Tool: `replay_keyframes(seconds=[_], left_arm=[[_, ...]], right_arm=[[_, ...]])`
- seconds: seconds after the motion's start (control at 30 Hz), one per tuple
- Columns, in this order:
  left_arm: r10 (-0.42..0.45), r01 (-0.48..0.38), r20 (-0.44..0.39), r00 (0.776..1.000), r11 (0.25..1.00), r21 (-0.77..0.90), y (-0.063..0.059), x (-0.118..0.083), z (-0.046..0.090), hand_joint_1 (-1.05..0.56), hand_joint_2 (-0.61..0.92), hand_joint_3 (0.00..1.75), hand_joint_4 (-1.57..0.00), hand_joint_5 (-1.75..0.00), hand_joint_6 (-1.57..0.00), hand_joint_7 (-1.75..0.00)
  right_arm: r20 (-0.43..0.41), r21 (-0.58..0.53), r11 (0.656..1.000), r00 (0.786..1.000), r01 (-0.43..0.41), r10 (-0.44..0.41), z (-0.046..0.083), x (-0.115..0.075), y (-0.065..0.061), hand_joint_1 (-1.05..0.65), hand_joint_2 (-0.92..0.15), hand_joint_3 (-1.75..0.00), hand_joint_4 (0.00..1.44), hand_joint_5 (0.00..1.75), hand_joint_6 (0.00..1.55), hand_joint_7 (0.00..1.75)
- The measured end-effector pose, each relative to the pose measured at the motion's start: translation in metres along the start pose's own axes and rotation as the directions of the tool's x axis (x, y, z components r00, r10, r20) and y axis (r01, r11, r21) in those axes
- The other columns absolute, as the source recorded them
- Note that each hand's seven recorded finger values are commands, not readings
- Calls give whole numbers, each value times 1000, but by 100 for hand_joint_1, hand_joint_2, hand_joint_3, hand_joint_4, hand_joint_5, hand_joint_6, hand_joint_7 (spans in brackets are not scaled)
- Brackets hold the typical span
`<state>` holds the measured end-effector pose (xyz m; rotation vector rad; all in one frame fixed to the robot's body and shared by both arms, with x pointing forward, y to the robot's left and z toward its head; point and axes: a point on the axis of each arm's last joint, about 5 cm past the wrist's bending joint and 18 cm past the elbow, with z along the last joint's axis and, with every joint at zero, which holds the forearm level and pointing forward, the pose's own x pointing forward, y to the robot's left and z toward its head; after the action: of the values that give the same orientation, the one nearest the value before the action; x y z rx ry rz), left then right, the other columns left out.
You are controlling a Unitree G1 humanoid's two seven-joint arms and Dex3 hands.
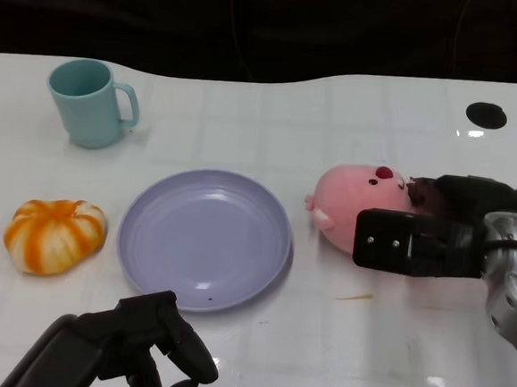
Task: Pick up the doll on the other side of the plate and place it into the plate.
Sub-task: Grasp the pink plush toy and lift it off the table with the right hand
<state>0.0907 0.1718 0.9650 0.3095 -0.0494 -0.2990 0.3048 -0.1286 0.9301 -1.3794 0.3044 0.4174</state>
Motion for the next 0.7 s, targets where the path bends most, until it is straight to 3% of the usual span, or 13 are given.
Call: replay_keyframes(seconds=[0.13,0.2,0.27,0.37,0.4,0.43,0.47,0.57,0.6,0.7], left_arm=[[0,0,7,1000,1000,7,0,-2,3,-26,70,86,-59,-166,-69,-140],[0,0,5,1000,1000,7,0,-3,3,-26,71,86,-59,-167,-68,-140],[1,-1,-5,1000,1000,6,0,-3,3,-25,72,84,-61,-169,-66,-140],[1,-1,-16,1000,1000,0,1,-3,3,-25,73,84,-63,-171,-65,-141],[0,0,-19,1000,1000,-2,1,-3,2,-26,73,84,-63,-171,-65,-141],[0,0,-20,1000,1000,-2,1,-3,2,-26,73,84,-63,-171,-65,-141],[-1,1,-19,1000,1000,-2,1,-2,2,-26,73,84,-62,-171,-65,-141],[-3,3,-17,1000,1000,-2,0,-2,3,-26,72,84,-63,-172,-65,-141],[-4,4,-17,1000,1000,-1,0,-2,3,-25,73,84,-62,-171,-65,-141],[-7,7,-18,1000,1000,0,0,-2,3,-25,72,84,-62,-171,-65,-141]], right_arm=[[6,-2,999,999,36,-36,3,8,3,-61,-92,-3,42,22,76,4],[19,20,996,996,88,-88,4,11,8,-49,-89,-1,62,20,95,6],[45,42,986,985,163,-165,3,13,15,-36,-86,0,81,24,111,9],[90,58,969,966,240,-244,1,15,24,-27,-87,-1,97,31,117,8],[96,58,967,963,249,-254,1,15,25,-26,-90,-1,90,102,120,6],[103,58,965,960,256,-261,0,15,26,-26,-91,-2,85,132,122,5],[110,56,964,958,261,-266,0,15,26,-26,-92,-5,79,149,120,3],[136,37,964,954,265,-268,-1,15,25,-27,-92,-12,76,155,115,0],[143,26,964,953,265,-266,0,15,25,-29,-92,-17,76,144,111,0],[158,-3,964,952,266,-262,0,15,26,-30,-92,-19,76,131,111,1]])
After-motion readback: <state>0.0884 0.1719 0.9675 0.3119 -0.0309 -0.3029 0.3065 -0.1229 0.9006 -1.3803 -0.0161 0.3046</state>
